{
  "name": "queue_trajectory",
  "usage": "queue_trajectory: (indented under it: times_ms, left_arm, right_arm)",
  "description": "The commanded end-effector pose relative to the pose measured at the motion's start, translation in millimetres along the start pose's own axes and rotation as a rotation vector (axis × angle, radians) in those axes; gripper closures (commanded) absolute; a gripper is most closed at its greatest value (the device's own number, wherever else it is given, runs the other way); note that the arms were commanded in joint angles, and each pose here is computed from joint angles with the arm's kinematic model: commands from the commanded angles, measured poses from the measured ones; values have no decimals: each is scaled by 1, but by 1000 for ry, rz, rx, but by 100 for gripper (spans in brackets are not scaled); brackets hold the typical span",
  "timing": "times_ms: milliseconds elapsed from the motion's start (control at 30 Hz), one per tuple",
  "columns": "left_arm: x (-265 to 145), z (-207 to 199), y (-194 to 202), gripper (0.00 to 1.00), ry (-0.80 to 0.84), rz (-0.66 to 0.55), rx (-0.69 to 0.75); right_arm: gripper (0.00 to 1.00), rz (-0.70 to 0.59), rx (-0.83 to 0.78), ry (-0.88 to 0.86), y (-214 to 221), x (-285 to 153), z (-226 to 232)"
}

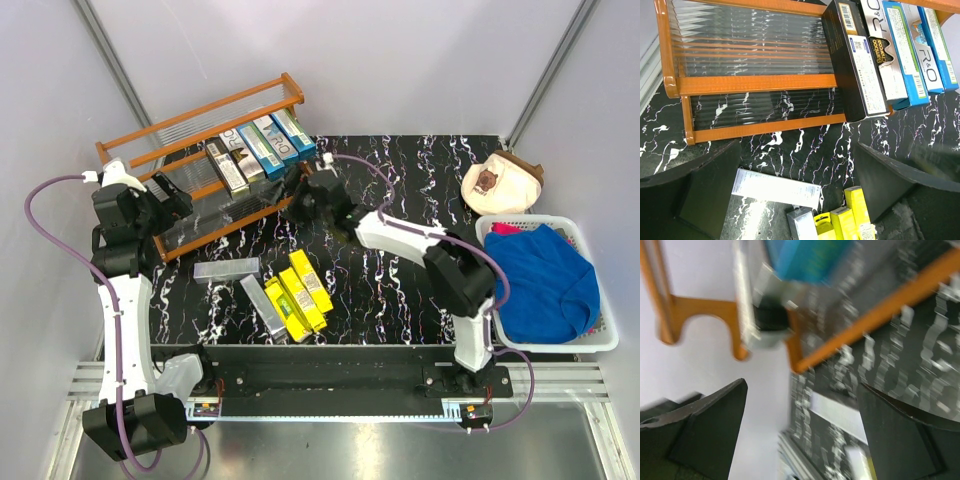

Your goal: Place and organize the toothpastes onto the shelf

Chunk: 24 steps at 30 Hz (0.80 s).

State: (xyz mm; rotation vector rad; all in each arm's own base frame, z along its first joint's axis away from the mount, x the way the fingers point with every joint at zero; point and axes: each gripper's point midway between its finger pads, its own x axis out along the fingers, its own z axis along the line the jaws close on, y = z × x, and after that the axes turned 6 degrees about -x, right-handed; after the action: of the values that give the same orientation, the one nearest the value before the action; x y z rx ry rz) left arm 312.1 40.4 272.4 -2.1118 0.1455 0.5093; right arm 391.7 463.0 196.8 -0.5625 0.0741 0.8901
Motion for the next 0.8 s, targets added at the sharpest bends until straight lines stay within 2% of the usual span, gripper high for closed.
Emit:
queue_trajectory:
  times_ms: [0,200,433,600,767]
  left_arm:
    - [-8,-22,-17,1,96,-60,27]
    - [-5,-29,-8,1,131,-17,7]
    - [-3,-28,2,1,120,13,3]
    - [-3,-21,0,1,73,11,3]
    - [-1,-20,-1,1,65,22,8]
  right_arm:
    - [0,54,-124,43,8,-50,-11]
    - [0,196,-354,185,35,-97,-52]
    - [0,245,-707,366,46,-123,-74]
    - [0,275,-782,391,55,-124,-78]
    - [4,307,-854,300,69,-113,-51]
